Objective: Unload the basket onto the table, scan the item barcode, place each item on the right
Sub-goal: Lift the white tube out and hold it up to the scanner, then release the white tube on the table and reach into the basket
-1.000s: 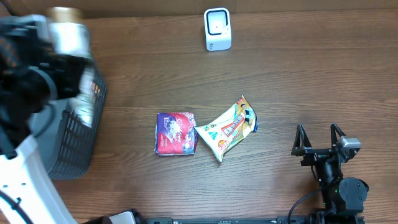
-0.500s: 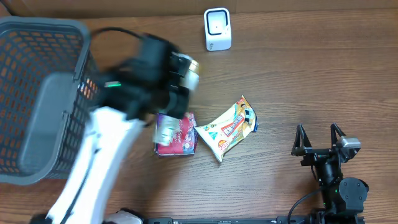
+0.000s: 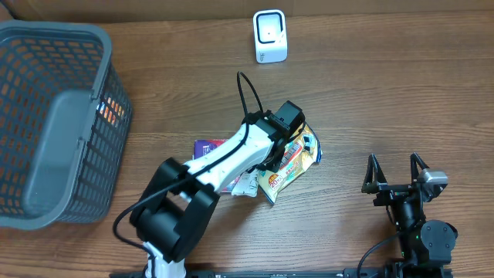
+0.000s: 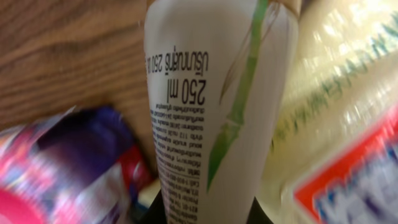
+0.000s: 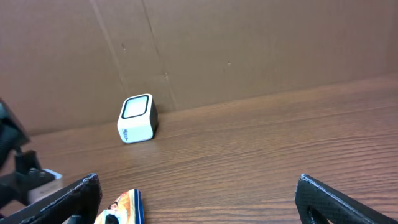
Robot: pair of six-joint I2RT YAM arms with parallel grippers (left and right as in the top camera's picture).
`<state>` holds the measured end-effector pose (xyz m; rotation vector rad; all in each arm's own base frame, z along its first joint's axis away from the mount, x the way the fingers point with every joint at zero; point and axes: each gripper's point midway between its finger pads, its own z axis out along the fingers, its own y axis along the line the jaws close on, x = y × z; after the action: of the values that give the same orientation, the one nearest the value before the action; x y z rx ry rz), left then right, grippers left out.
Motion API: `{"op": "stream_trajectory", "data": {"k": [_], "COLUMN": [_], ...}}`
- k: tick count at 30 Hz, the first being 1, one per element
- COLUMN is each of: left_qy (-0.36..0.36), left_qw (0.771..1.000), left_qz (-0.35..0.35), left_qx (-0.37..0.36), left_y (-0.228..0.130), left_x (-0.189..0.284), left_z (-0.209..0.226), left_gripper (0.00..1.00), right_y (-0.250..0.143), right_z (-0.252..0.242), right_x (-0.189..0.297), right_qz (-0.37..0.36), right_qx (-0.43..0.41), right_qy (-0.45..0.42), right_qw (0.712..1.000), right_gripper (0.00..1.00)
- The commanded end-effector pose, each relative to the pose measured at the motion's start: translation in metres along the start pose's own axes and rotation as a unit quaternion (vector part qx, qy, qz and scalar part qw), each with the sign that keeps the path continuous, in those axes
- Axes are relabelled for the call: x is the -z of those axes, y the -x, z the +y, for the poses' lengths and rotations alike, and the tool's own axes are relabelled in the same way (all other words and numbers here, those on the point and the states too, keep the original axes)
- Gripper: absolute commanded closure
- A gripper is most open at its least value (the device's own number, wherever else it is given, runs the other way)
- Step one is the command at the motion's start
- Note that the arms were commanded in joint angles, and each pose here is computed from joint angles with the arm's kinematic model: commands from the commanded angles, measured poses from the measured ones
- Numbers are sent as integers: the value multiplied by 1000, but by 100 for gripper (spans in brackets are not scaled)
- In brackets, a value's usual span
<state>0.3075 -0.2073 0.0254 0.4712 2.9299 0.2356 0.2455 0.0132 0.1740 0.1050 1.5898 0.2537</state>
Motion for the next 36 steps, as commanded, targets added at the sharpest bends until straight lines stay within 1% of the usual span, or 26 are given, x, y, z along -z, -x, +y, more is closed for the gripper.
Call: {"op": "stream_trajectory", "data": {"k": [1,2,3,4,5,7,10,13,16,19,21,22,24,26,29,30,33,34,36], "left_qy": [16,15,15,13,14,22,45,33,21,20,39,62,104,140,145,132,41,10,-24], "left_qw": [999,999,999,999,999,999,997,995,992,988,985,984,980,973,961,957,944,936,919], "left_qz": [-27,-31,-36,-38,-40,-46,-66,-93,-126,-154,-166,-170,-169,-167,-170,-174,-195,-203,-216], "left_qx": [19,20,20,18,18,20,21,6,14,-10,-18,-10,19,73,165,193,262,286,329], "left_y": [14,16,20,24,27,37,56,74,91,104,109,110,106,98,82,78,69,65,56], "left_x": [1,2,6,11,18,35,75,112,141,164,182,192,211,231,258,265,281,285,291], "left_z": [4,4,4,3,4,8,21,21,23,28,45,60,94,136,196,213,257,271,299], "left_gripper": [76,61,42,18,0,0,0,1,0,1,0,0,0,0,0,0,0,0,0], "right_y": [-2,-2,-2,-2,-2,-2,-2,-2,-2,-2,-2,-2,-2,-2,-2,-2,-2,-2,-2], "right_z": [-3,-3,-3,-3,-3,-3,-3,-3,-3,-3,-3,-3,-3,-3,-3,-3,-3,-3,-3], "right_x": [0,0,0,0,0,0,0,0,0,0,0,0,0,0,0,0,0,0,0], "right_qz": [-2,-2,-2,-2,-2,-2,-2,-2,-2,-2,-2,-2,-2,-2,-2,-2,-2,-2,-2], "right_qx": [4,4,4,4,4,4,4,4,4,4,4,4,4,4,4,4,4,4,4], "right_qy": [-6,-6,-6,-6,-6,-6,-6,-6,-6,-6,-6,-6,-6,-6,-6,-6,-6,-6,-6], "right_qw": [1000,1000,1000,1000,1000,1000,1000,1000,1000,1000,1000,1000,1000,1000,1000,1000,1000,1000,1000], "right_gripper": [0,0,0,0,0,0,0,0,0,0,0,0,0,0,0,0,0,0,0]}}
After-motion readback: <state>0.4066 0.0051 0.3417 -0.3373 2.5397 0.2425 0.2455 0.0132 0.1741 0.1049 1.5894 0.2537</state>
